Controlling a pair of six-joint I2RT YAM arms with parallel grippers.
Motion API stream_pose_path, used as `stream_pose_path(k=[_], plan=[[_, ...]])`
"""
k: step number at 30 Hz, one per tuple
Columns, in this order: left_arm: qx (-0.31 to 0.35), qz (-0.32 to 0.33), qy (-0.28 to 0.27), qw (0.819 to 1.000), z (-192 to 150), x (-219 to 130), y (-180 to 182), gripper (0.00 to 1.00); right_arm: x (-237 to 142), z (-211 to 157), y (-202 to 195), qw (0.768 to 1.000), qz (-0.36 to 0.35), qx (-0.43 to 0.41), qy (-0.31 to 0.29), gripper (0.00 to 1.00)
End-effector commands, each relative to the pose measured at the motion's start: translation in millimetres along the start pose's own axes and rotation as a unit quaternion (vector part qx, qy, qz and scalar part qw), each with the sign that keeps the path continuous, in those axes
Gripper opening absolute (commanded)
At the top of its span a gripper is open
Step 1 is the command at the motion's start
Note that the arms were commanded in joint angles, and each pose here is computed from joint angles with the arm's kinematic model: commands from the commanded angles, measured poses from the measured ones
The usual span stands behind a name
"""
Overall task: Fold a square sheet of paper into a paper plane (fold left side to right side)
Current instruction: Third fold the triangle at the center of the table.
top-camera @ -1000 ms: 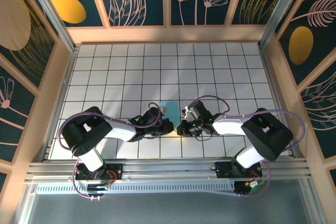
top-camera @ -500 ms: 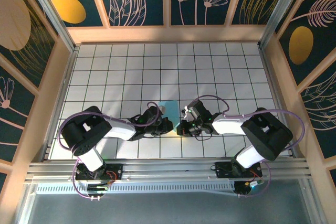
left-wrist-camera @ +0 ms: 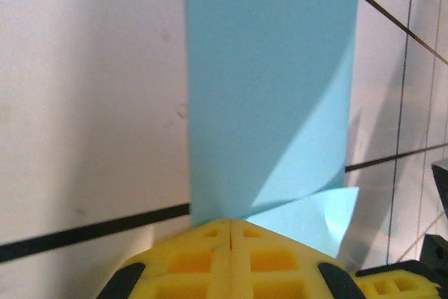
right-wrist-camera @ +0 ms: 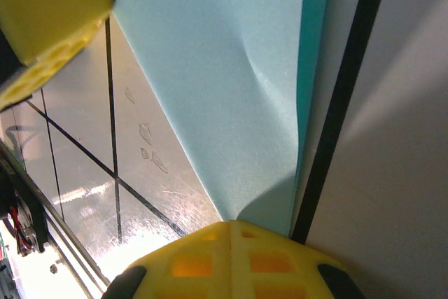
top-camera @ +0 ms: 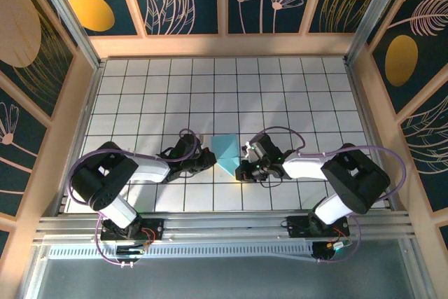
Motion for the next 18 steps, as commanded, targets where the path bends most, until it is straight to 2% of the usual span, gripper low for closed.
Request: stream_pose_path(k=[1, 5, 10, 14, 18], plan=[[0.000, 0.114, -0.047, 0.992, 14, -8, 48, 0.00, 6, -47, -41, 0.987, -0.115, 0.055, 0.096, 0.00], [0.012, 0.112, -0.063, 0.992, 23, -14, 42, 0.00, 5, -45, -39, 0.988, -0.114, 0.053, 0.094, 0.00], [0.048, 0.068, -0.082, 0.993, 27, -34, 15, 0.01, 5, -43, -38, 0.989, -0.111, 0.053, 0.088, 0.00], [0.076, 0.005, -0.062, 0.995, 17, -43, -7, 0.02, 5, -42, -38, 0.989, -0.111, 0.052, 0.088, 0.00], [0.102, -0.036, -0.013, 0.994, -5, -33, -29, 0.02, 5, -42, -38, 0.989, -0.111, 0.053, 0.085, 0.00]])
Point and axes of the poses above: each hand's point on the last joint's axis, 136 mm out from that joint toward the fingers, its own x axis out along the fingers, its own y axis along the line the jaws close on, z = x × y, the point moved 8 cm from there along -x, back along the fingers, and after that the axes turned 14 degrees about -x, right-handed, at the moved point
